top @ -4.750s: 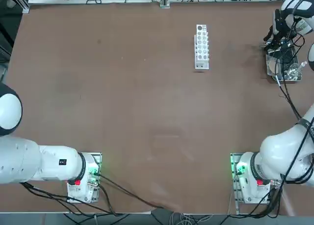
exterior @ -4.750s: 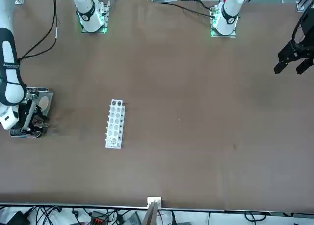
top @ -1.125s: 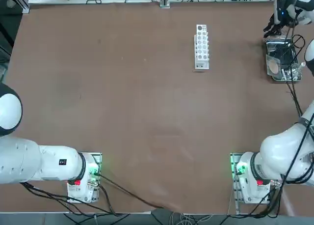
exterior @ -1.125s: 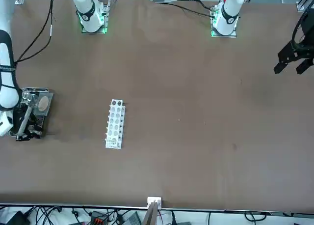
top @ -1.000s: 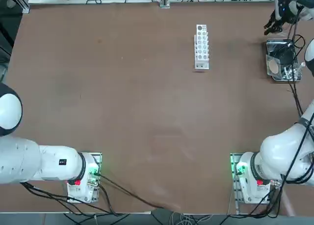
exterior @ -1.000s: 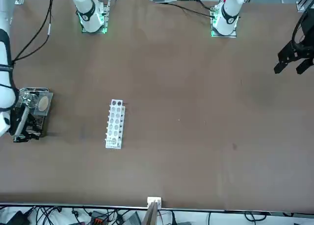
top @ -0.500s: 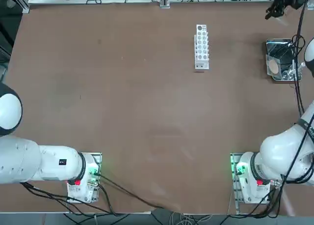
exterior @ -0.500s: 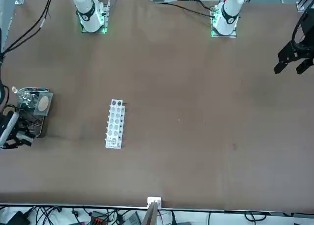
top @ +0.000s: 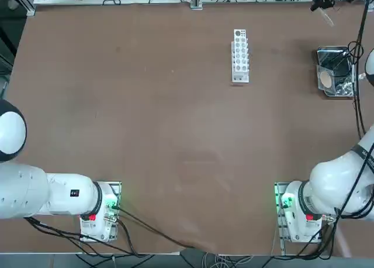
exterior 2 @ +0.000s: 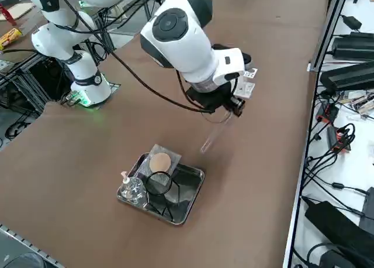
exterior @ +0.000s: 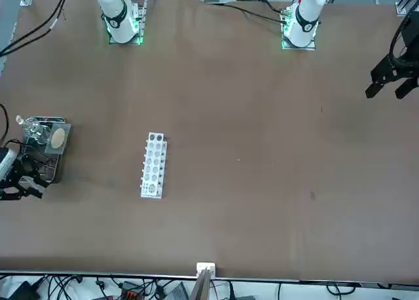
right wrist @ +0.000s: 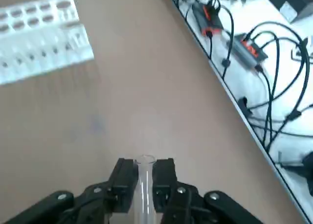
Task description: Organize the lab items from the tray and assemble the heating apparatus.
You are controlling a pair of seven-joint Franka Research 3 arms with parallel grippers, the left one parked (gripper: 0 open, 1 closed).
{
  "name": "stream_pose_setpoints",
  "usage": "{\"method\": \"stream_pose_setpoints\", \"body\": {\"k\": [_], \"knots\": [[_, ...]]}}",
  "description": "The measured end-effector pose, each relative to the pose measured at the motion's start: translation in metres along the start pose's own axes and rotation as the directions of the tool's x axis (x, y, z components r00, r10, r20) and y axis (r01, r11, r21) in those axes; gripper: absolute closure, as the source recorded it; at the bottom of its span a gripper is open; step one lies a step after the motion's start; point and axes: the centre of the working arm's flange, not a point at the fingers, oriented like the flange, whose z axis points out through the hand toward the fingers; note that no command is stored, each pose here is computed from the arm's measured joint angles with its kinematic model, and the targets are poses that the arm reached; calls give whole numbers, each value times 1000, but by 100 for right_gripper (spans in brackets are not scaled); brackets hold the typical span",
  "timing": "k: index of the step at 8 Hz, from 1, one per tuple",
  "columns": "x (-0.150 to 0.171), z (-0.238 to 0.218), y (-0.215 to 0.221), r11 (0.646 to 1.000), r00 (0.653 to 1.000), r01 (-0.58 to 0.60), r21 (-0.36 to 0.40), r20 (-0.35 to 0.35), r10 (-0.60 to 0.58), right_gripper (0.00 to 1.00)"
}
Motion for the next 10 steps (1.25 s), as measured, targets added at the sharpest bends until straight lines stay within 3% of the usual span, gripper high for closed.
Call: {"method": "stream_pose_setpoints", "body": {"k": [2, 4, 5, 6, 7, 8, 10], "knots": [[18, 1, -9, 997, 988, -43, 68, -147, 53, 77], [43, 13, -19, 988, 937, -34, 150, -340, 84, 77], [57, 30, -25, 984, 887, 10, 177, -457, 73, 77], [66, 53, -32, 979, 815, 51, 198, -574, 74, 77], [77, 79, -39, 971, 716, 70, 228, -690, 110, 77], [87, 108, -50, 967, 624, 85, 241, -770, 137, 77], [106, 144, -69, 959, 528, 126, 253, -836, 152, 77]]}}
